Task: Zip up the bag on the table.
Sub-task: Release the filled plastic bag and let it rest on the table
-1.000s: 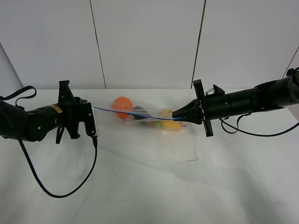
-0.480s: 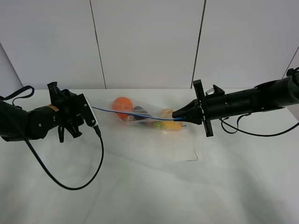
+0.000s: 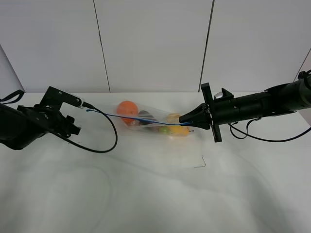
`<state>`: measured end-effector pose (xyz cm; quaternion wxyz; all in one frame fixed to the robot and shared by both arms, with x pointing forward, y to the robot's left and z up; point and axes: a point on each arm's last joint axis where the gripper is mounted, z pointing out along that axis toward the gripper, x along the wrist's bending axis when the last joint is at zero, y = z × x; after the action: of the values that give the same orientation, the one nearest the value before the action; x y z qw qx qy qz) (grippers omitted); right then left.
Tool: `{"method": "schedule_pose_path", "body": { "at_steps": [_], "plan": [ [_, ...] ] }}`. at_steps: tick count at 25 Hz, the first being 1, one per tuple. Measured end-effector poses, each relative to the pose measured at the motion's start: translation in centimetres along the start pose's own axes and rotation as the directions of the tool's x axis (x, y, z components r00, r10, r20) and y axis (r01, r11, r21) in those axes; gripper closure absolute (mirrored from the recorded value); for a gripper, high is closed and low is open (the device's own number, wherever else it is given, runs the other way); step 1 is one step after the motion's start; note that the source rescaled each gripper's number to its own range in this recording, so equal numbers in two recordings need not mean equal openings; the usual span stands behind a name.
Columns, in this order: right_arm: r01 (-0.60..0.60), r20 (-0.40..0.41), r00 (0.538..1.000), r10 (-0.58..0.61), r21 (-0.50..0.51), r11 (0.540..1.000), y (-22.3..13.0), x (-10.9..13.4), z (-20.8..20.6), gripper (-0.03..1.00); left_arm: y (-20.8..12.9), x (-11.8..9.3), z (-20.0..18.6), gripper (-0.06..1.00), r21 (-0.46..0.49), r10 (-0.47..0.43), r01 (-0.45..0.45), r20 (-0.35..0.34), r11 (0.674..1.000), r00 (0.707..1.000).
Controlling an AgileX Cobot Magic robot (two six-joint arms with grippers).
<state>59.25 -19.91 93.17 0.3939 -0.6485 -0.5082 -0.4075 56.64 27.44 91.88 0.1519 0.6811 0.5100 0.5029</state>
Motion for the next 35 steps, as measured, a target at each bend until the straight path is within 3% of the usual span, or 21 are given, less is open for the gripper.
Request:
{"method": "schedule_pose_path", "body": {
  "at_steps": [3, 6, 8, 11, 13, 15, 16, 18, 21, 24, 26, 28, 30, 35],
  "plan": [
    [0.000, -0.001, 1.000, 0.000, 0.001, 1.000, 0.0, 0.0, 0.0, 0.97, 0.7, 1.9, 0.4, 0.08, 0.055, -0.153, 0.151, 0.023, 0.987, 0.988],
    [0.000, -0.001, 1.000, 0.000, 0.001, 1.000, 0.0, 0.0, 0.0, 0.97, 2.0, 4.3, 0.7, 0.08, 0.123, -0.315, 0.300, 0.131, 0.946, 0.940],
    [0.000, -0.001, 1.000, 0.000, 0.001, 1.000, 0.0, 0.0, 0.0, 0.97, 2.6, 5.5, 0.8, 0.08, 0.200, -0.409, 0.365, 0.270, 0.909, 0.872],
    [0.000, -0.001, 1.000, 0.000, 0.001, 1.000, 0.0, 0.0, 0.0, 0.97, 2.8, 6.9, 0.7, 0.08, 0.321, -0.496, 0.382, 0.467, 0.866, 0.732],
    [0.000, -0.001, 1.000, 0.000, 0.001, 1.000, 0.0, 0.0, 0.0, 0.97, 3.0, 7.1, 0.2, 0.08, 0.386, -0.535, 0.373, 0.554, 0.844, 0.638],
    [0.000, -0.001, 1.000, 0.000, 0.001, 1.000, 0.0, 0.0, 0.0, 0.97, 3.3, 7.4, -0.1, 0.08, 0.435, -0.566, 0.366, 0.569, 0.823, 0.596],
    [0.000, -0.001, 1.000, 0.000, 0.001, 1.000, 0.0, 0.0, 0.0, 0.97, 3.4, 7.5, -0.2, 0.08, 0.469, -0.583, 0.355, 0.558, 0.809, 0.591],
    [0.000, -0.001, 1.000, 0.000, 0.001, 1.000, 0.0, 0.0, 0.0, 0.97, 3.7, 7.4, -0.4, 0.08, 0.524, -0.584, 0.304, 0.528, 0.796, 0.617],
    [0.000, -0.001, 1.000, 0.000, 0.001, 1.000, 0.0, 0.0, 0.0, 0.97, 4.1, 7.0, -1.0, 0.08, 0.626, -0.547, 0.199, 0.431, 0.754, 0.718],
    [0.000, -0.001, 1.000, 0.000, 0.001, 1.000, 0.0, 0.0, 0.0, 0.97, 4.7, 6.9, -1.5, 0.08, 0.690, -0.493, 0.174, 0.296, 0.703, 0.819],
    [0.000, -0.001, 1.000, 0.000, 0.001, 1.000, 0.0, 0.0, 0.0, 0.97, 5.1, 6.9, -1.8, 0.08, 0.702, -0.452, 0.168, 0.240, 0.692, 0.859],
    [0.000, -0.001, 1.000, 0.000, 0.001, 1.000, 0.0, 0.0, 0.0, 0.97, 5.4, 6.9, -1.9, 0.08, 0.699, -0.424, 0.165, 0.215, 0.696, 0.880],
    [0.000, -0.001, 1.000, 0.000, 0.001, 1.000, 0.0, 0.0, 0.0, 0.97, 5.6, 6.9, -2.0, 0.08, 0.707, -0.425, 0.167, 0.205, 0.687, 0.882],
    [0.000, -0.001, 1.000, 0.000, 0.001, 1.000, 0.0, 0.0, 0.0, 0.97, 5.3, 6.5, -2.9, 0.08, 0.782, -0.471, 0.133, 0.221, 0.609, 0.854]
  ]
}}
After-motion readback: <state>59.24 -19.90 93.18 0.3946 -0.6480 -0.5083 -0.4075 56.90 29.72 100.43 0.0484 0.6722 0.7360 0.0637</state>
